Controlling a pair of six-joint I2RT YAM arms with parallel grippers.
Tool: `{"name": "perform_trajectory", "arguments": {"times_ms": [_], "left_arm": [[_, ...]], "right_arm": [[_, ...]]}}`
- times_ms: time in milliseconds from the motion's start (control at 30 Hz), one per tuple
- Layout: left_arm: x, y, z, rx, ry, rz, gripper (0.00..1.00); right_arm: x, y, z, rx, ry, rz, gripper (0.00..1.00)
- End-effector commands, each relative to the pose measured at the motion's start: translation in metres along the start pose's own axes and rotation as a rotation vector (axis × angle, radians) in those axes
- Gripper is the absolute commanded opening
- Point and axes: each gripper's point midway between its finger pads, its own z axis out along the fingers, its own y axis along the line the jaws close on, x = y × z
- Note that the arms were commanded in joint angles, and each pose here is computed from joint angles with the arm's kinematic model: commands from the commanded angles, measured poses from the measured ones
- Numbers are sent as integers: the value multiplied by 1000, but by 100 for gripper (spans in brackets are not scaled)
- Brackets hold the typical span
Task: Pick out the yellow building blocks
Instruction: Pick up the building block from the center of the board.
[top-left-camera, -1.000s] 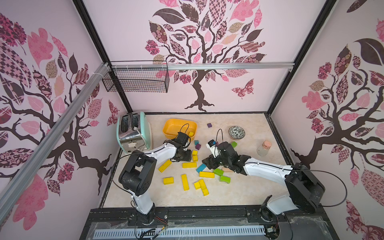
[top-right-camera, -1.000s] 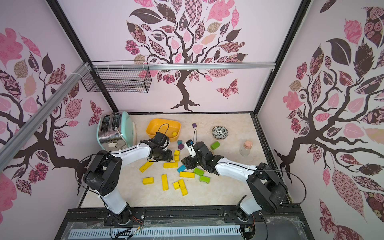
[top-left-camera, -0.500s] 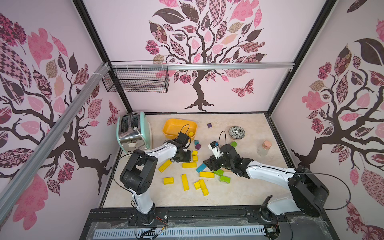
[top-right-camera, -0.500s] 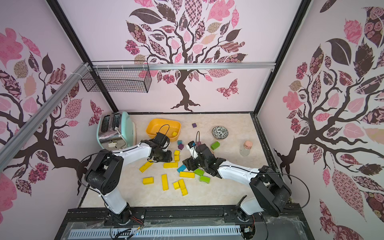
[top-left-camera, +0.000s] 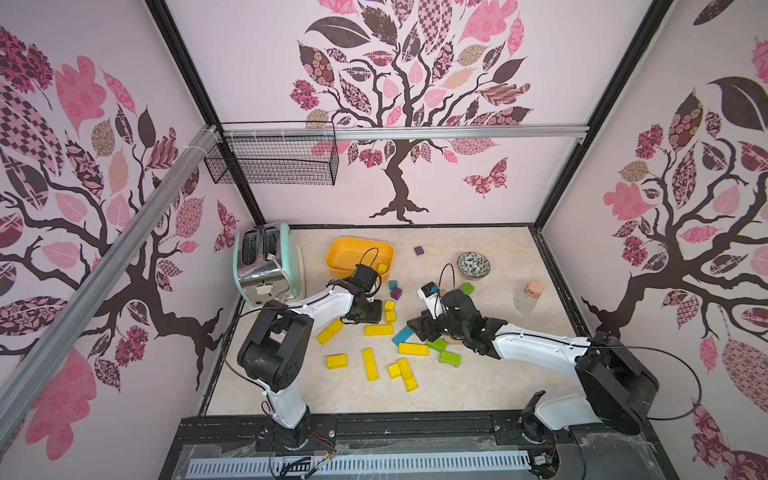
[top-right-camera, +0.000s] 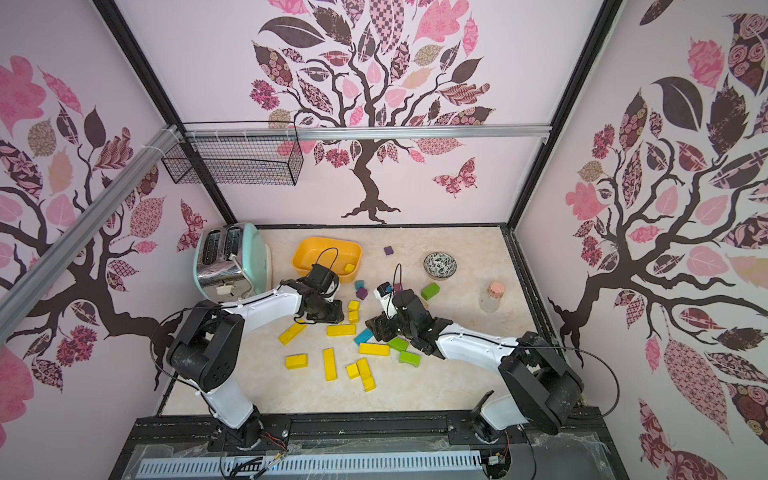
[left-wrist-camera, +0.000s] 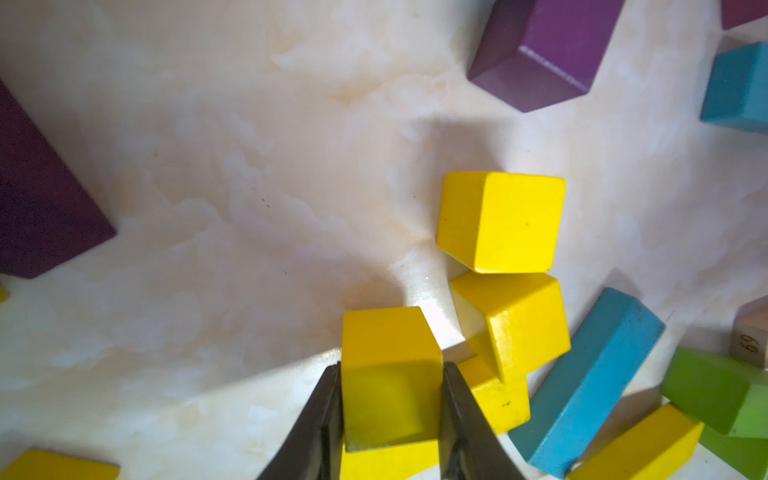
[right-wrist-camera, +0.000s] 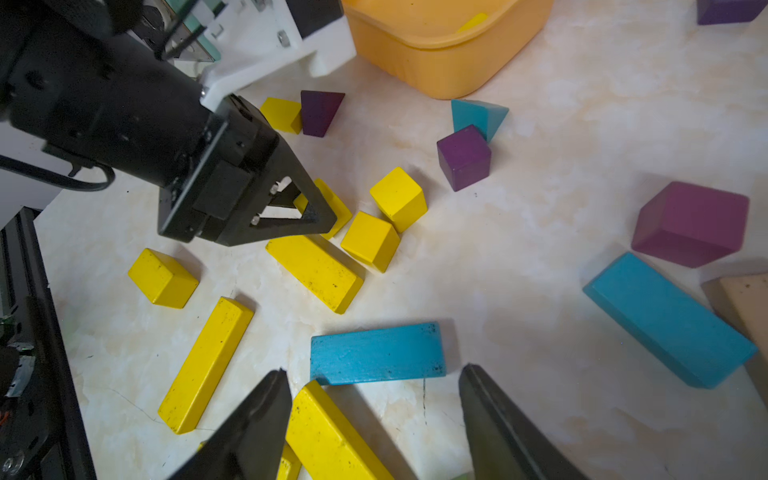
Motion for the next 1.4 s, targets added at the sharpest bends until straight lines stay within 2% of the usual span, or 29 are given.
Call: {"name": "perform_trajectory", "arguments": {"times_ms": [0,267,467,767,967,1133,1233,1367], "left_arm": [[-9,-8,-20,35,-87,9,28],[-11,-12,-38,58,-148,9,15],[-10,-11,-48,58,-173,6,11],[-19,-4,-66,51,-227,-19,1],[-28,6,-82,66,-262,-67,0],[-52,19,-114,104,-355,-129,0],[-63,21,-130,80,-387,-106,0],[-74,22,-133,69,-411,-111,0]], "right_arm": [[-6,4,-7,-12,-46,7,69],[-1,7,-2,-46,-52,14,68],[0,16,0,-103,-50,12,68],[-1,40,0,-245,-51,13,66],[2,43,7,-267,-21,34,65],[-4,47,7,-281,-14,35,63],[-7,50,-7,-294,-46,16,63],[-12,48,-23,-278,-126,-19,64]]}}
